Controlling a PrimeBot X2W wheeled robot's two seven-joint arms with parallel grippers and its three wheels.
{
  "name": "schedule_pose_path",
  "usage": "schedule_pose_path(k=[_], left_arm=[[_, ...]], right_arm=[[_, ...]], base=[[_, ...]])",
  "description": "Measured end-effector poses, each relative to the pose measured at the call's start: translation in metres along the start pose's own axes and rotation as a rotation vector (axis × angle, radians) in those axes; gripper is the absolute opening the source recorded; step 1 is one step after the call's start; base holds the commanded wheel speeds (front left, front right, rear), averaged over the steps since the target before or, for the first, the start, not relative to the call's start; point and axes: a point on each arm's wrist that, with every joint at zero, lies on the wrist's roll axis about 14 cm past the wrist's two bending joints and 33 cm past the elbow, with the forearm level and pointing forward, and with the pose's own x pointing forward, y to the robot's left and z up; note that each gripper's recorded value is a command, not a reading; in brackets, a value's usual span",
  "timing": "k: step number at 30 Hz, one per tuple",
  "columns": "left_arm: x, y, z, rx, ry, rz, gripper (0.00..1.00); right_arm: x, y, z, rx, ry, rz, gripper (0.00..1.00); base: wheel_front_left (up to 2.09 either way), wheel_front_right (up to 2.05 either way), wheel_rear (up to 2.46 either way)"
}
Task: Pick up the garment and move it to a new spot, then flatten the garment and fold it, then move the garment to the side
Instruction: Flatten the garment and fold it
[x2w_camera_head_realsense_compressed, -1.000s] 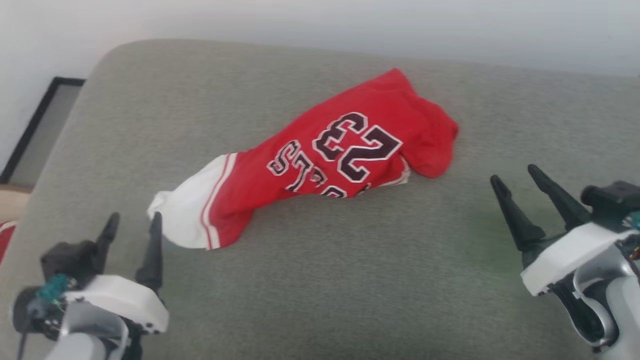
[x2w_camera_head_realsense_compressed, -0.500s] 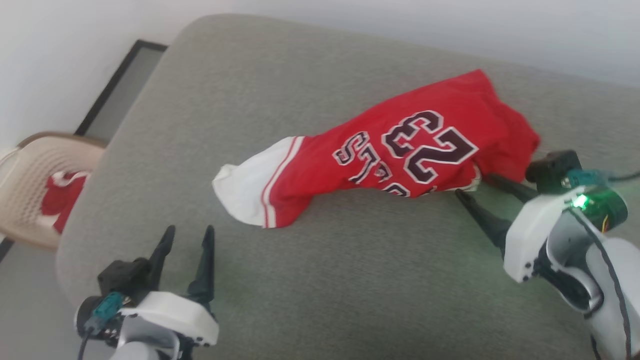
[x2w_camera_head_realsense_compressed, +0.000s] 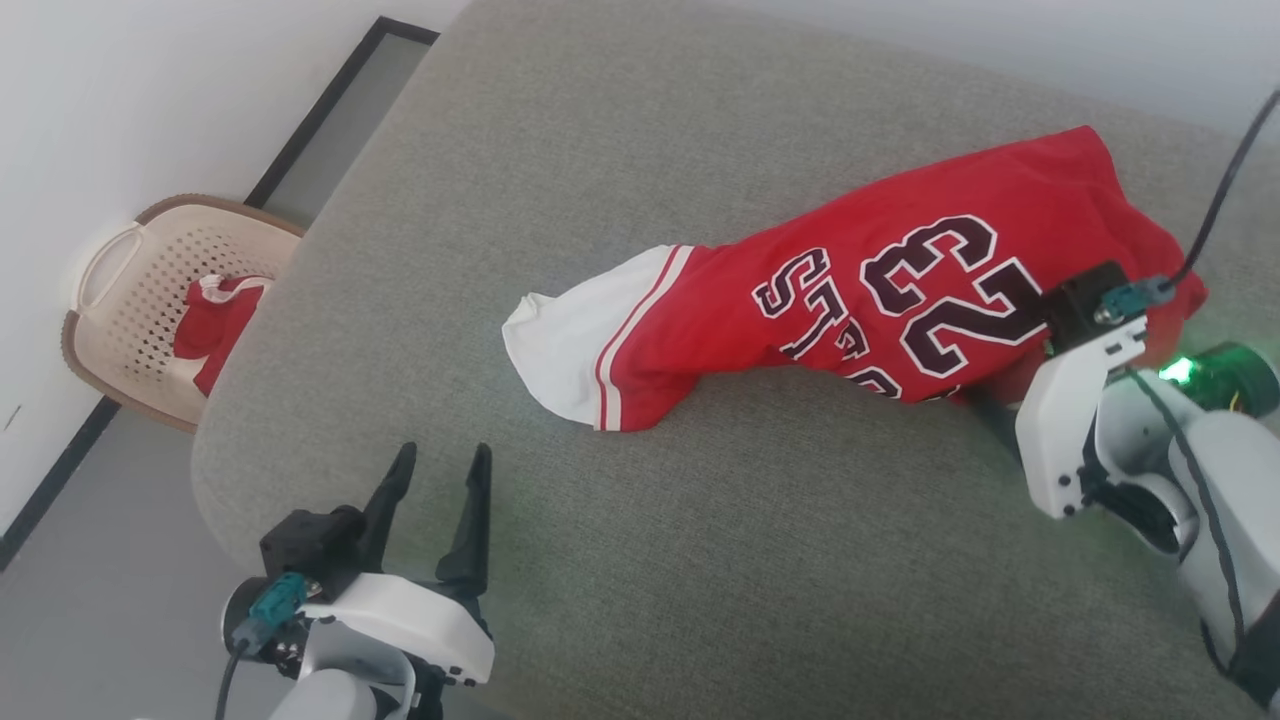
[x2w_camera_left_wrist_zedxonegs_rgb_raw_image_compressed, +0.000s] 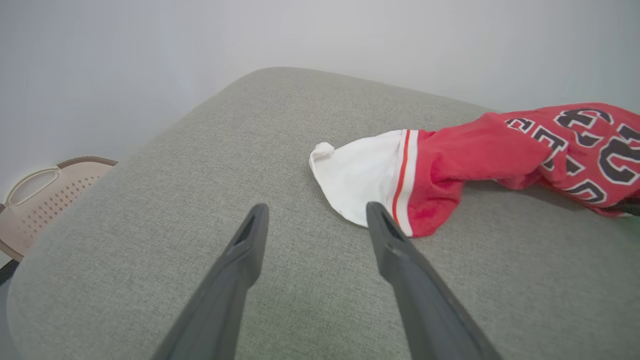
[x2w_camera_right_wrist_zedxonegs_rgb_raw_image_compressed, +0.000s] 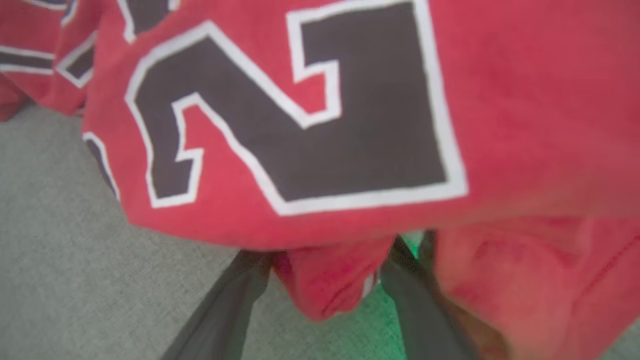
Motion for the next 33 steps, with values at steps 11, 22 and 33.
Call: schedule_pose_path(k=[11,22,33], left_arm=[[0.004,-0.004,0.01,-0.002,-0.045,-0.026,1.0],[0.015,-0.023,0.022,-0.011,-0.092,-0.093,1.0],[0.015,-0.033,0.029,-0.011,-0.123,-0.134,1.0]], right_arm=[[-0.022,-0.007,0.019,0.027,-0.042,-0.002,0.0],[-0.095,-0.04,0.035,0.052,-0.078,-0.077,0.0],[-0.169,-0.075,-0.023,0.196,0.046,-0.207,0.0]], base=[[0.0,0.0,0.0],[0.0,0.0,0.0],[0.0,0.0,0.0]])
